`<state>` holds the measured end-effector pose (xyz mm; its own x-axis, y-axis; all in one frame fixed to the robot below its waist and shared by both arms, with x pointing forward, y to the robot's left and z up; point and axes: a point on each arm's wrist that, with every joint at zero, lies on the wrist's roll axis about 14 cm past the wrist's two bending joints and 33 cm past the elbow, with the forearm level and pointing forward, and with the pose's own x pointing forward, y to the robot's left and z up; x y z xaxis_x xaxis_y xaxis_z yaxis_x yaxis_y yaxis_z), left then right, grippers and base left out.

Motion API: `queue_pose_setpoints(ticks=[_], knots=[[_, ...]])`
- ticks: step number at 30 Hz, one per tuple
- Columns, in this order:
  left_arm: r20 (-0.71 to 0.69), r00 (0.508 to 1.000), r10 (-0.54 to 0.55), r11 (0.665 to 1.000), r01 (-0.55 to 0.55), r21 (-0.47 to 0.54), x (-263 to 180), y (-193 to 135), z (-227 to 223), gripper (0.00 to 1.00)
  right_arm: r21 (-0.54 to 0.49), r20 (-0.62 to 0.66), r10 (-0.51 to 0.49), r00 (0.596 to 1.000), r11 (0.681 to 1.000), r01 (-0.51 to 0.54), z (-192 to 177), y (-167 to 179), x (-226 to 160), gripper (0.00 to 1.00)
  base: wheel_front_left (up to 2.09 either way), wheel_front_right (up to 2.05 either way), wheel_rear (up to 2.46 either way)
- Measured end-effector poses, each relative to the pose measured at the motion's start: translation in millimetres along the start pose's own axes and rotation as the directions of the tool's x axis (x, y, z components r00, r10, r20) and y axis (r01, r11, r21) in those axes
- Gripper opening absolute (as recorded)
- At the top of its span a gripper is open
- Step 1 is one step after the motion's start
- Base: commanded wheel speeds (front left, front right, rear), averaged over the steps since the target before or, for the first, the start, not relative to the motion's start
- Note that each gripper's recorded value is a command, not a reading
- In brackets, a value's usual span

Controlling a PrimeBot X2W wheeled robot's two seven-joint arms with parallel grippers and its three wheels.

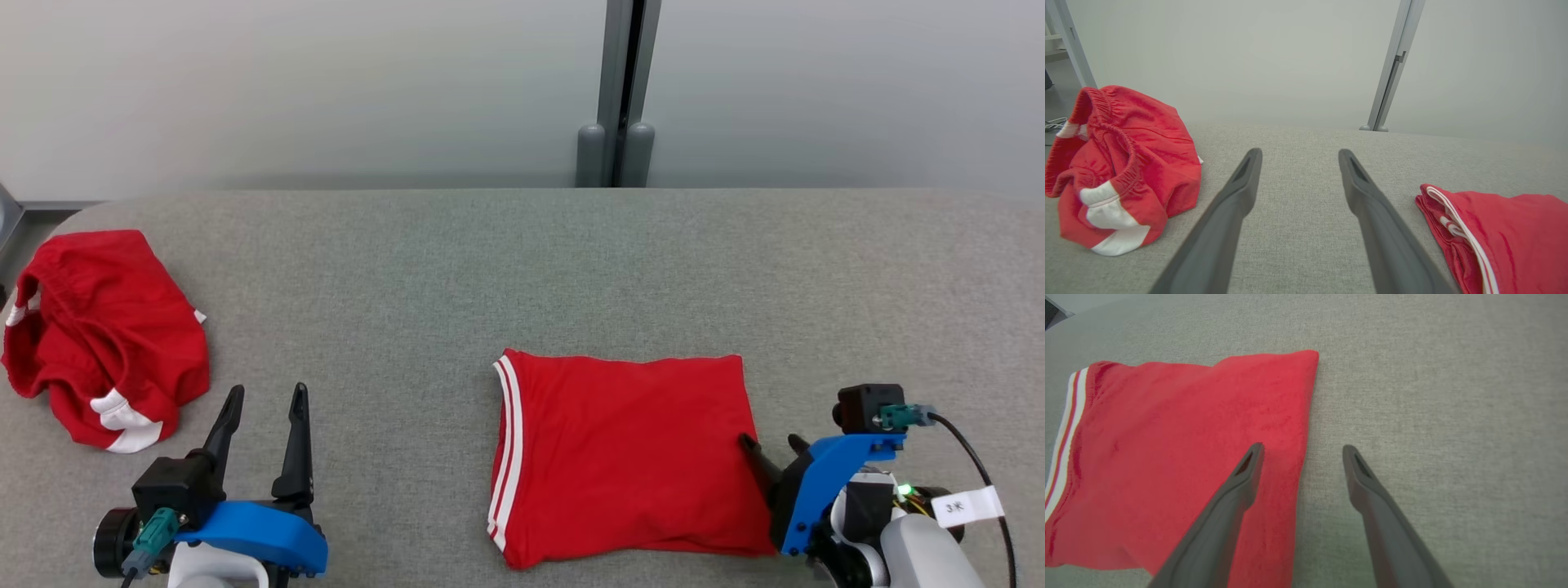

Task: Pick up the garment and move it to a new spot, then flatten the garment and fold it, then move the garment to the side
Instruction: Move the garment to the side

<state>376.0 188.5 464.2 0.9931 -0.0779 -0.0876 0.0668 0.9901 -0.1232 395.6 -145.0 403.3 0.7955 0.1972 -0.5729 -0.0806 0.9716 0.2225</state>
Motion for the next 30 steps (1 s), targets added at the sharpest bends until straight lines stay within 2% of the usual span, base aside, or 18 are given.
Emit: queue_pose_setpoints(ticks=[5,12,13,14,15,18,22,26,30], knots=[[-0.012,1.000,0.005,1.000,-0.005,0.005,3,3,-4,1.00,0.019,-0.110,0.033,0.993,0.999,-0.032,-24,11,18,1.00,0.00,0.00,0.00],[-0.010,1.000,0.012,1.000,-0.012,0.008,5,6,-4,1.00,-0.007,-0.187,0.066,0.980,0.998,-0.068,-36,23,30,0.99,0.00,0.00,0.00],[-0.008,1.000,0.012,1.000,-0.012,0.008,5,6,-4,1.00,-0.017,-0.192,0.064,0.979,0.997,-0.069,-37,23,31,0.45,0.00,0.00,0.00],[-0.008,1.000,0.011,1.000,-0.011,0.007,5,6,-4,1.00,-0.026,-0.193,0.063,0.979,0.997,-0.069,-37,23,32,0.20,0.00,0.00,0.00],[-0.007,1.000,0.010,1.000,-0.010,0.006,6,5,-4,1.00,-0.038,-0.194,0.061,0.979,0.997,-0.070,-36,24,33,0.00,0.00,0.00,0.00],[-0.006,1.000,0.004,1.000,-0.004,0.006,11,3,-4,1.00,-0.095,-0.188,0.054,0.981,0.993,-0.073,-32,25,37,0.00,0.00,0.00,0.00],[-0.008,1.000,-0.009,1.000,0.009,0.001,22,-1,-7,1.00,-0.244,-0.143,0.027,0.989,0.968,-0.062,-4,15,47,0.00,0.00,0.00,0.00],[-0.021,0.999,-0.027,1.000,0.028,0.008,42,-4,-14,1.00,-0.371,-0.040,-0.026,0.999,0.928,0.009,54,-15,56,0.00,0.00,0.00,0.00],[-0.034,0.996,-0.079,0.997,0.080,0.005,69,-19,-25,1.00,-0.439,0.031,-0.115,0.993,0.891,0.117,98,-64,59,0.00,0.00,0.00,0.00]])
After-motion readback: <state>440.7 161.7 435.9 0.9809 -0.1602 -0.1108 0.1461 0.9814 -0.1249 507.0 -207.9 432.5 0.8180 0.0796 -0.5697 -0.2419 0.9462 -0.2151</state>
